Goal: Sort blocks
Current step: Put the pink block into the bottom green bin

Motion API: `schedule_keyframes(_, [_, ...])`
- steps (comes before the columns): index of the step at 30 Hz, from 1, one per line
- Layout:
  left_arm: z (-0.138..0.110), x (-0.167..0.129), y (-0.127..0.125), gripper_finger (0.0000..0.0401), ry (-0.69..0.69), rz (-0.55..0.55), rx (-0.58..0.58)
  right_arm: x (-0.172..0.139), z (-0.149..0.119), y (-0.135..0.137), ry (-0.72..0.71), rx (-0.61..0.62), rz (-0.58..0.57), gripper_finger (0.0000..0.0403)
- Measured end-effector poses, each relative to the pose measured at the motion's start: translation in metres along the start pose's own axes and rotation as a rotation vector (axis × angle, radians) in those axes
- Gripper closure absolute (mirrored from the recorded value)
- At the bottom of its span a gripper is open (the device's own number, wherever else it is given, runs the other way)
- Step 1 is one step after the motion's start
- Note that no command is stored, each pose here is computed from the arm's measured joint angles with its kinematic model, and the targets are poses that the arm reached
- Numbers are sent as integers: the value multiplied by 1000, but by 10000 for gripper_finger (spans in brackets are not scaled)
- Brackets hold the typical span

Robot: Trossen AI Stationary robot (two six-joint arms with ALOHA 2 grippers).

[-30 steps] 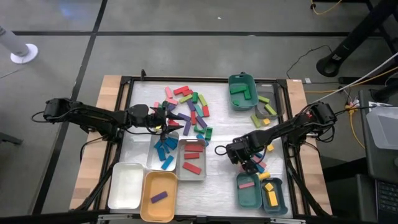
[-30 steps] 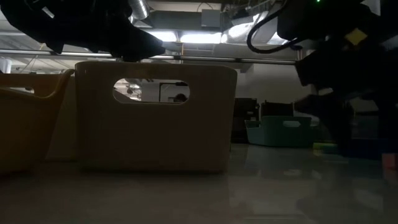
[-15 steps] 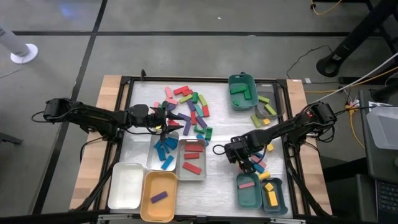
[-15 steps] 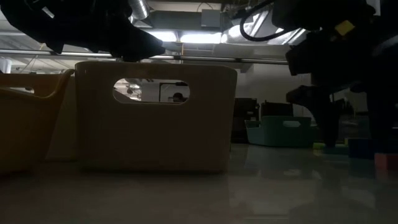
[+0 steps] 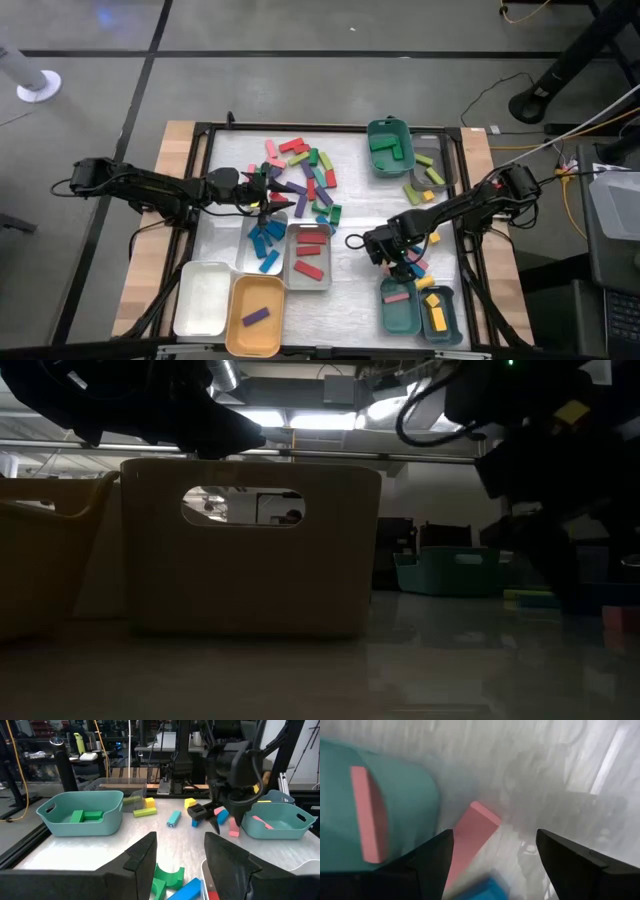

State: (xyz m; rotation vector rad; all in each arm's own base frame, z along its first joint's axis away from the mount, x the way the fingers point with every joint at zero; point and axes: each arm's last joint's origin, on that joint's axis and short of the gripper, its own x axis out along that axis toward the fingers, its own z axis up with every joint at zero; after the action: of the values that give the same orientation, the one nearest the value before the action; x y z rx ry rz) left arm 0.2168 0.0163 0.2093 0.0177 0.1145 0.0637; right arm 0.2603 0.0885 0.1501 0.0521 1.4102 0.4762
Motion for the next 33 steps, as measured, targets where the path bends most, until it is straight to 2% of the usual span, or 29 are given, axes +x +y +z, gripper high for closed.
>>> schedule_keyframes(5, [0, 0, 0, 246, -2, 0, 5, 1, 0, -3, -15, -4, -73, 117])
schedule_keyframes(11, [2, 0, 0, 246, -23, 1, -13, -1, 11, -8, -131, -19, -168, 117])
schedule_keyframes(20, [3, -1, 2, 246, -22, 9, -15, -16, 18, -44, -233, 181, -337, 117])
schedule_keyframes(24, [1, -1, 3, 246, -1, 15, -17, -34, 24, -54, -240, 281, -305, 117])
schedule_keyframes(27, [1, -1, 4, 246, -3, 17, -17, -49, 28, -50, -241, 358, -275, 117])
schedule_keyframes(30, [1, -1, 4, 246, -3, 17, -17, -49, 29, -48, -246, 453, -242, 117])
schedule_keyframes(33, [0, -1, 4, 246, 6, 17, -17, -42, 30, -43, -245, 493, -219, 117])
